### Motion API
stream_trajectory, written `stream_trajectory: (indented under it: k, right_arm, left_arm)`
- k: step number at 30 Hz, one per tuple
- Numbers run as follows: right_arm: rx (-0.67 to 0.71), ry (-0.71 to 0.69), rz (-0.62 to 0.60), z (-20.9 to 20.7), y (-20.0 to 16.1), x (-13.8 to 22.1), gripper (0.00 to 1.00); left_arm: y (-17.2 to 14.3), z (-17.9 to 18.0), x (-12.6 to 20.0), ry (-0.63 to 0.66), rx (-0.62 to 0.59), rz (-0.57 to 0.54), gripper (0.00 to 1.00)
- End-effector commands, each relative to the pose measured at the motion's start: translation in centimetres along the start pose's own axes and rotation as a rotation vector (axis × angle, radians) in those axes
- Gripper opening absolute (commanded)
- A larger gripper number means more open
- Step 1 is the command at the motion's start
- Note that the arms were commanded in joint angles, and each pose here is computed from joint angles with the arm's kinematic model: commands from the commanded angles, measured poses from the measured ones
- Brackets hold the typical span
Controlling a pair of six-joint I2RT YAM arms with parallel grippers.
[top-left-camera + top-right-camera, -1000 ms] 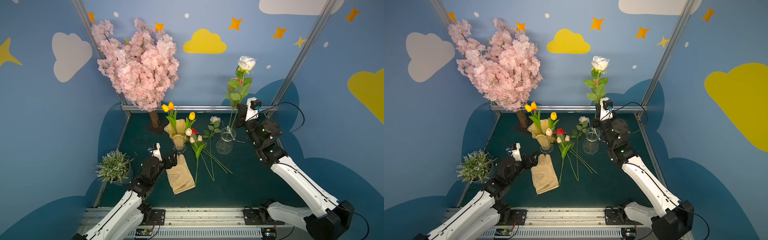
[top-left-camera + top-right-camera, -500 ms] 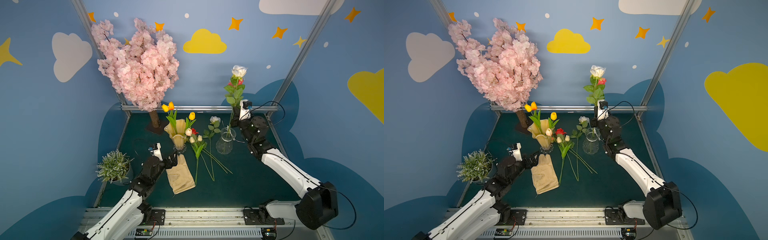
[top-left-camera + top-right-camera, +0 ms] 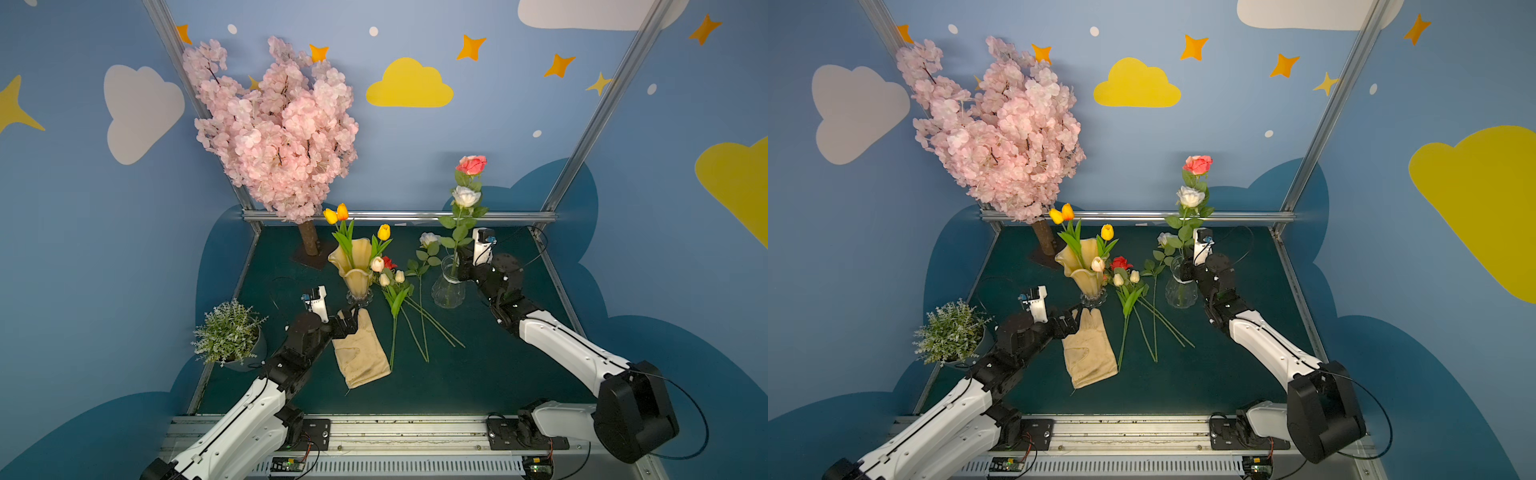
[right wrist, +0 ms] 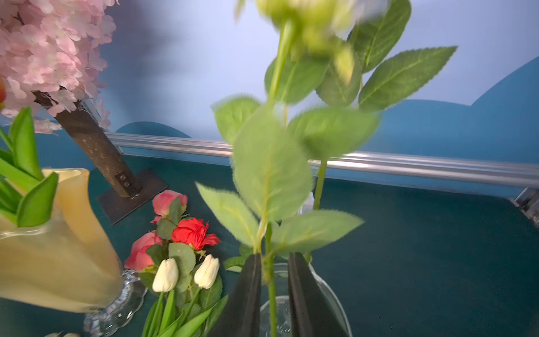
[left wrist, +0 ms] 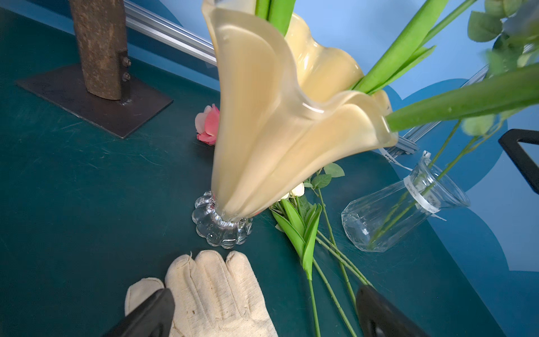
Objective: Arrange the flowers in different vases according to their variety
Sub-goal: Insert the flower into the vase.
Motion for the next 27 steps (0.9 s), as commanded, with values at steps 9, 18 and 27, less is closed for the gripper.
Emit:
stream_trajectory:
  k: [9,18,27]
  right_arm:
    - [-0.085,0.088,0.131,0.1,1.2,7.0,0.42]
    - [-0.099,0.184,0.184,0.3,-3.6,10.5,0.56]
    - [-0.027,0.474,0.275,3.1,-6.2,10.6,0.46]
  left_arm:
    - [-0.1,-2.1,-0.5,-0.084,-0.096,0.052,1.0]
    - [-0.8,-4.3,0.0,-0.127,-0.125,0.142,0.96]
    - [-1.0,-3.1,0.3,0.001,-0.111,0.125,0.95]
Point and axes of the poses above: each gripper's point midway between its finger pads, its own x axis back along the fingers, its own z axis along the line the jaws close on, y = z × x, the point moved 10 cm from there along x, back along the fingers, and after that the axes turned 6 degrees about x, right-handed, at the moved point
